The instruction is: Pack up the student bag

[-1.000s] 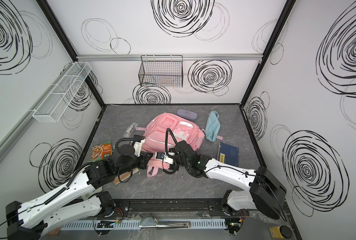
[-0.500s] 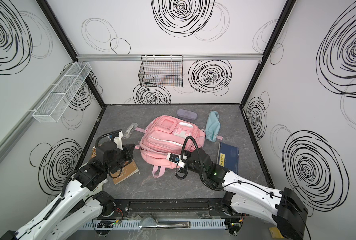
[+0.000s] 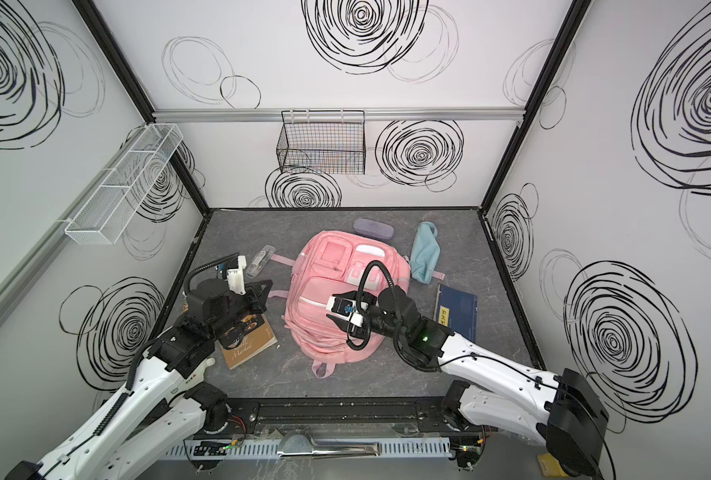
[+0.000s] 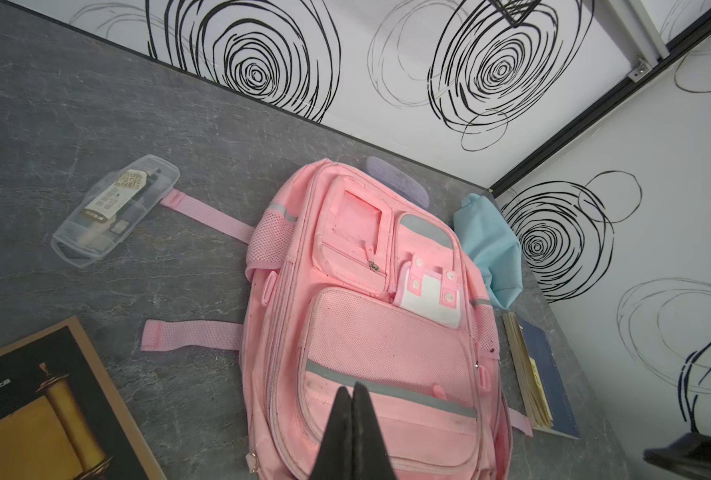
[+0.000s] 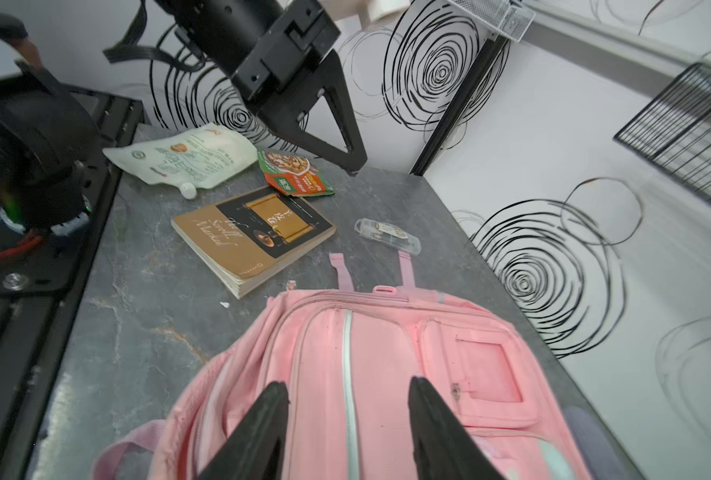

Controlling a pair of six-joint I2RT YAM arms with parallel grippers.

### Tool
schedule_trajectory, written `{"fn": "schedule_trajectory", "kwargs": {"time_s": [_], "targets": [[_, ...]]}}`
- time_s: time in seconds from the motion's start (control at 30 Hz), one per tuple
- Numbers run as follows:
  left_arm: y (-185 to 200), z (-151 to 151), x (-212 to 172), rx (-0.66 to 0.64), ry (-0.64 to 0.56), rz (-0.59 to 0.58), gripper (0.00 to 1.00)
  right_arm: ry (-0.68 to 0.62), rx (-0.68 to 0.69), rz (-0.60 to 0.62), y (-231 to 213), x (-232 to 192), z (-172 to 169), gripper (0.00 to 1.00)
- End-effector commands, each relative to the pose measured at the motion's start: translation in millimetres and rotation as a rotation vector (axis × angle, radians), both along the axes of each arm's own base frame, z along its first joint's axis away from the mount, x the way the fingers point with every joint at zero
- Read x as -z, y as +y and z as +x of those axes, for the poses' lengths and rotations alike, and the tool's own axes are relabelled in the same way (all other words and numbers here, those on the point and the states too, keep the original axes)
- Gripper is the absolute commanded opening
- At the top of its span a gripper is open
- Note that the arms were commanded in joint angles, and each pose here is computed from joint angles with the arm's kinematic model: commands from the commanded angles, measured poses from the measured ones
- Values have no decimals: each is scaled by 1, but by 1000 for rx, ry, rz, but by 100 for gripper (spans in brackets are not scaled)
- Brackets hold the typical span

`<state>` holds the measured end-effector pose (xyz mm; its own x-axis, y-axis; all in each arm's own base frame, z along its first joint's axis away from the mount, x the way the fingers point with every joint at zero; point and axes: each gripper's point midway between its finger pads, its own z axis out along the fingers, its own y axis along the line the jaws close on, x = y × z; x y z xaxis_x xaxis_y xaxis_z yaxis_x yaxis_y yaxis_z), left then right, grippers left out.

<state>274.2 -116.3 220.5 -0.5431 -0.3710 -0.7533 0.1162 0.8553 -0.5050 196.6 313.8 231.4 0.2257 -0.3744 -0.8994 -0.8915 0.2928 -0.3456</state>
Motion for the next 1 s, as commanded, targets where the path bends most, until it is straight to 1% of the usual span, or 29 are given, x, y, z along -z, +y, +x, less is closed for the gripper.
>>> {"fn": "schedule_trajectory", "kwargs": {"time_s": [0.0, 0.1, 0.17, 0.33, 0.4, 0.5, 0.57, 0.6, 0.63, 0.67, 0.73, 0.77, 0.8, 0.83, 0.9, 0.97], "targets": [[10, -10, 32, -17, 95, 53, 8, 41, -96, -33, 19, 9, -14, 62], [15, -16, 43, -28, 120, 49, 10, 78, -142, -124, 39, 33, -25, 62], [18, -16, 43, -40, 113, 44, 15, 86, -174, -190, 51, 52, -35, 64], [20, -13, 36, -42, 96, 54, 17, 152, -200, -318, 69, 103, -43, 66], [20, -11, 32, -43, 86, 62, 17, 183, -184, -382, 75, 122, -39, 67], [22, -11, 29, -43, 74, 75, 19, 229, -99, -467, 80, 144, -22, 65], [22, -11, 29, -39, 75, 83, 21, 250, -44, -527, 82, 159, -13, 58], [22, -11, 29, -39, 75, 85, 25, 256, -35, -547, 82, 164, -11, 55], [22, -12, 30, -31, 78, 90, 28, 262, -30, -568, 83, 168, -9, 48], [22, -13, 31, -28, 79, 94, 30, 271, -33, -579, 84, 170, -10, 38], [21, -14, 32, -17, 79, 104, 40, 281, -30, -576, 86, 168, -10, 24], [20, -15, 31, -7, 78, 106, 45, 282, -27, -567, 86, 165, -10, 22], [19, -16, 31, 2, 76, 108, 46, 281, -16, -556, 85, 161, -9, 22], [19, -16, 31, 5, 75, 107, 50, 278, 1, -541, 85, 156, -6, 21], [17, -16, 31, 13, 76, 101, 51, 269, 36, -515, 83, 147, -2, 23], [16, -15, 31, 15, 77, 96, 51, 265, 76, -494, 80, 142, 2, 43]]}}
